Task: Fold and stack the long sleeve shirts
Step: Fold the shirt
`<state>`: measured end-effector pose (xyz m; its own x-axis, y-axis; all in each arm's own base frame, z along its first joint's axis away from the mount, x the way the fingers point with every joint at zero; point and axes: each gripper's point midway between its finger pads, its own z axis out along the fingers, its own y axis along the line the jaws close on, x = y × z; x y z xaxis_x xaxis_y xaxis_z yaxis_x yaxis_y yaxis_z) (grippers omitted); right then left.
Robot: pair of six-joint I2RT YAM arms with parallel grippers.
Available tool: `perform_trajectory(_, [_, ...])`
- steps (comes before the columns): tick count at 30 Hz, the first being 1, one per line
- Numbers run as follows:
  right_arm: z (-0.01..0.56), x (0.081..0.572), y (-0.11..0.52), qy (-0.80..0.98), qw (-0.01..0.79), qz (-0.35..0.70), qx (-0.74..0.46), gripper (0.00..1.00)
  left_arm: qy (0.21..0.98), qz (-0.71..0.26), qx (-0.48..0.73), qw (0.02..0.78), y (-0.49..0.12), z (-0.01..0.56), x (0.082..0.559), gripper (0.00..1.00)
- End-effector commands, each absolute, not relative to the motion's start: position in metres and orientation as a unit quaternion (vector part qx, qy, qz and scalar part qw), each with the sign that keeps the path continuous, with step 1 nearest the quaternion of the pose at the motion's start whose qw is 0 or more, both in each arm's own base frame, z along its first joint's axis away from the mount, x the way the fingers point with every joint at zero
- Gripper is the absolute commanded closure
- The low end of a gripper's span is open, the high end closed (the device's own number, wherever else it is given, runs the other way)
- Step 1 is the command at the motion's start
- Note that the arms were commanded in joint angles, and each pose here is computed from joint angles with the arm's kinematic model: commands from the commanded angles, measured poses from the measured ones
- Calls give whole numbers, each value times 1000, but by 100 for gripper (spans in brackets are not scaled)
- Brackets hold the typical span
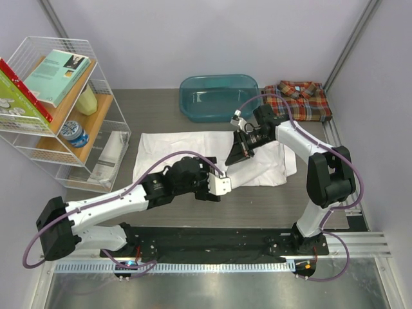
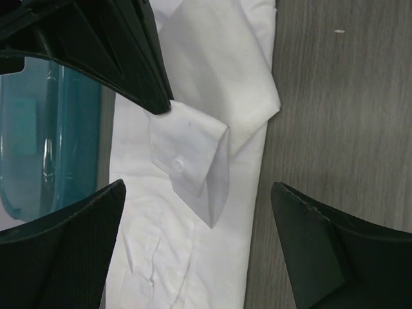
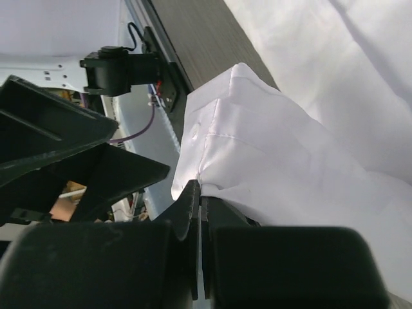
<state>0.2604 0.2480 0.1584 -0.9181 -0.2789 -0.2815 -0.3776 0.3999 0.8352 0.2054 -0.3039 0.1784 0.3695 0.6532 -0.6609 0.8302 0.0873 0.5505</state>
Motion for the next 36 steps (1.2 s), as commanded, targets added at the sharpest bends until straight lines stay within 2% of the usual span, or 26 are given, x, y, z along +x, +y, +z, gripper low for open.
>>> perform_trajectory(1, [189,259,260,803,41,563,-193,99,524,-69,647,550,-325,200,226,9])
perform_trajectory(5, [194,258,261,798,35,571,-186,99,517,-68,662,539,-335,184,229,19])
perform_trajectory(7, [195,257,261,797,34,573,-186,99,521,-65,660,537,-336,182,231,28])
perform_trajectory(10, [199,254,261,793,33,578,-188,99,535,-57,649,538,-334,186,238,62])
perform_trajectory(11, [200,254,261,792,35,579,-189,99,543,-50,643,537,-331,187,242,90])
perform_trajectory(12, [204,255,260,791,41,580,-191,99,552,-47,638,535,-330,188,247,100])
perform_trajectory(14, [207,259,257,790,49,580,-191,98,586,-46,618,522,-319,199,262,100])
perform_trajectory(15, [210,270,249,793,64,578,-181,82,588,-55,610,528,-323,215,270,100])
perform_trajectory(17, [211,286,234,801,83,570,-162,62,612,-50,583,532,-311,229,296,100])
perform_trajectory(18, [216,299,223,804,103,564,-154,44,614,-50,574,539,-309,249,307,100])
perform_trajectory(20, [217,323,191,815,141,548,-128,36,625,-50,570,531,-300,251,334,100])
perform_trajectory(25, [220,343,131,846,197,484,-103,38,613,-19,552,565,-293,289,398,100])
perform_trajectory(27, [209,338,119,863,206,443,-131,45,614,-1,540,575,-290,291,423,100])
perform_trajectory(29, [190,328,101,893,199,375,-151,50,614,11,533,582,-289,288,442,100])
perform_trajectory(36, [112,282,41,955,131,194,-181,51,632,24,483,605,-269,299,497,100])
